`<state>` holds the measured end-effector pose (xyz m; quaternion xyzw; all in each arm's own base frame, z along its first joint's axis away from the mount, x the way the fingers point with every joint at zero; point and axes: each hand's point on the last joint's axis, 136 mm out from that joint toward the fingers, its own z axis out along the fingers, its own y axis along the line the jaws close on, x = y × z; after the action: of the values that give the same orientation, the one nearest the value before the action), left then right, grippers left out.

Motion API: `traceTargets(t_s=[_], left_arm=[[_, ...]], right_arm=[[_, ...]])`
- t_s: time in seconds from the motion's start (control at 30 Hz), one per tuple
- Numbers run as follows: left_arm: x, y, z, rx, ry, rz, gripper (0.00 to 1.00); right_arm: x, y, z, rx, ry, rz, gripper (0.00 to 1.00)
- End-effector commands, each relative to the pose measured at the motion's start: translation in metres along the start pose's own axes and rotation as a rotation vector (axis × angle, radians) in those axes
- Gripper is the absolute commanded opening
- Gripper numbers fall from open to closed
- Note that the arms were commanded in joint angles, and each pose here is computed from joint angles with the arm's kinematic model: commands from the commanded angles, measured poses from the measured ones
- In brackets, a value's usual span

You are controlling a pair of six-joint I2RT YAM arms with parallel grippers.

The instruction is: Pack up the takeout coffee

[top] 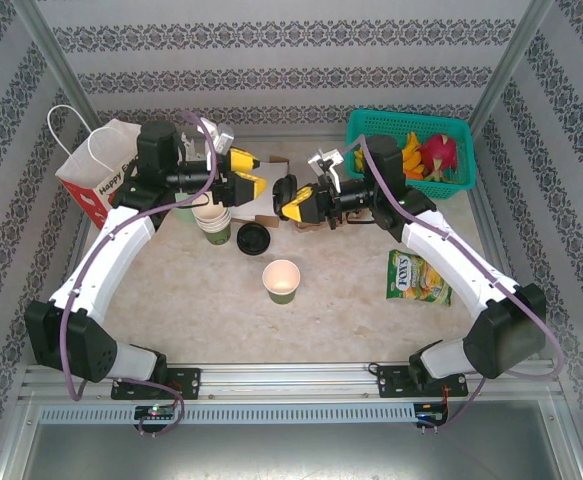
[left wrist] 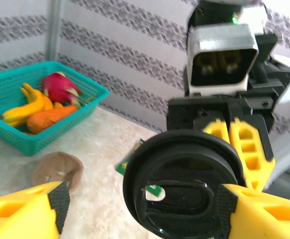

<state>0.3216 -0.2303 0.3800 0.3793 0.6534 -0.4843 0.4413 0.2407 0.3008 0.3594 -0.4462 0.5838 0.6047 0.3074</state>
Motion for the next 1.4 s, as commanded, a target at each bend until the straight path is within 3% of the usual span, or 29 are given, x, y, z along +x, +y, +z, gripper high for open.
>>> traceTargets(t_s=[0.0, 0.43, 1.23, 1.37], left_arm=[[0.012, -0.03, -0.008, 0.149, 0.069, 0.056, 0.76], [0.016, -0.026, -0.006, 0.141, 0.096, 0.095, 0.62], [0.017, -0.034, -0.007, 0.194, 0.084, 0.103, 0.02], [0.017, -0.025, -0.005, 0.148, 0.091, 0.101, 0.0]], right_arm=[[-0.012, 0.026, 0.003, -0.085, 0.009, -0.106, 0.0], [-0.019, 0.037, 0.02, -0.13, 0.029, -0.153, 0.0], [-0.014, 0.038, 0.031, -0.168, 0.047, -0.161, 0.0], [-0.014, 0.032, 0.029, -0.129, 0.043, -0.162, 0.0]])
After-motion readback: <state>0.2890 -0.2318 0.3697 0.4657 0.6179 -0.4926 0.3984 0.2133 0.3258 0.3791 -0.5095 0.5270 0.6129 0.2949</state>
